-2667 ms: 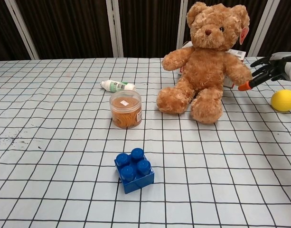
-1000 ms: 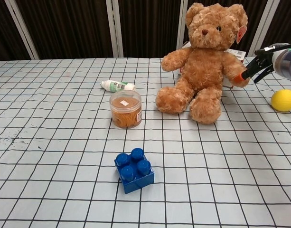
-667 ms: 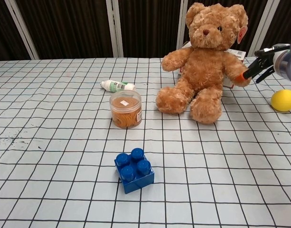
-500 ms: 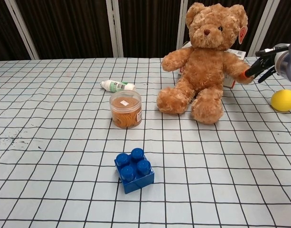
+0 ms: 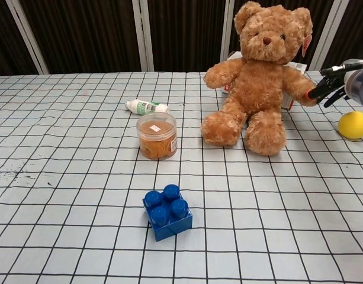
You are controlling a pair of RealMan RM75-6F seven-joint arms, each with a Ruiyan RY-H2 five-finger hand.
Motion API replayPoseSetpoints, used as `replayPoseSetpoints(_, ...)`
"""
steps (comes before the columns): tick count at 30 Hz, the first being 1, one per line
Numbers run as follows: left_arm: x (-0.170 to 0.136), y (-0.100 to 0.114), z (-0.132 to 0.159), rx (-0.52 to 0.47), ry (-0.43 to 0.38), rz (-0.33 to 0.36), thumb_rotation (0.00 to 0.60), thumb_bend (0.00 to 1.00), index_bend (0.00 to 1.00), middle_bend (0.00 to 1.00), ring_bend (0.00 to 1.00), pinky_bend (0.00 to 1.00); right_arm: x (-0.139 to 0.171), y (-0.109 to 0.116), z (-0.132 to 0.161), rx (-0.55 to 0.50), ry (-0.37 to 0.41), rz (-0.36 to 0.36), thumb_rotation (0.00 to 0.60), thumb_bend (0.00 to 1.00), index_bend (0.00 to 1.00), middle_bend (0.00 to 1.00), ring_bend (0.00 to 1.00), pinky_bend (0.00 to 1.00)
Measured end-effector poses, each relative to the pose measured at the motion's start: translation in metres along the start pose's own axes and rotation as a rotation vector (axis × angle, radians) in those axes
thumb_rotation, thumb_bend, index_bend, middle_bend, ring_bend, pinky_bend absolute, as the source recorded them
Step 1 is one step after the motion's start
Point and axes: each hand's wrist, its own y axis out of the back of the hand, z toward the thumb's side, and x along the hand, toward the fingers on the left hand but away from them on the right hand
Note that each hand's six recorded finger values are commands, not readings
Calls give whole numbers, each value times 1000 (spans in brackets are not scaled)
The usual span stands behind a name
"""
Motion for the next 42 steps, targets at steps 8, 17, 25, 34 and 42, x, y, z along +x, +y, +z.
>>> replayPoseSetpoints(8, 0, -1, 1, 3, -1, -1, 600, 173, 205, 62, 10, 136, 4, 3, 1, -1, 14, -1, 600, 523, 687, 625, 568, 139)
replayPoseSetpoints(17, 0, 0, 1, 2, -1, 1, 600, 173, 205, 62, 10, 136, 2, -5, -10, 9, -8, 13, 600, 530, 687, 625, 568, 140)
replayPoseSetpoints(25, 0, -1, 1, 3, -1, -1, 600, 173, 205, 62, 10, 136, 5, 5, 4, 4, 23, -11, 600, 537, 687, 625, 568, 140)
replayPoseSetpoints(34, -1, 0, 1, 0, -2, 1, 600, 173, 204, 62, 10, 136, 6, -1, -3, 19, 4, 4, 600, 546, 687, 625, 568, 140)
replayPoseSetpoints(42, 0, -1, 1, 3, -2, -2, 600, 173, 205, 62, 10, 136, 9, 7, 10, 15, 29, -16, 600, 553, 687, 625, 568, 140)
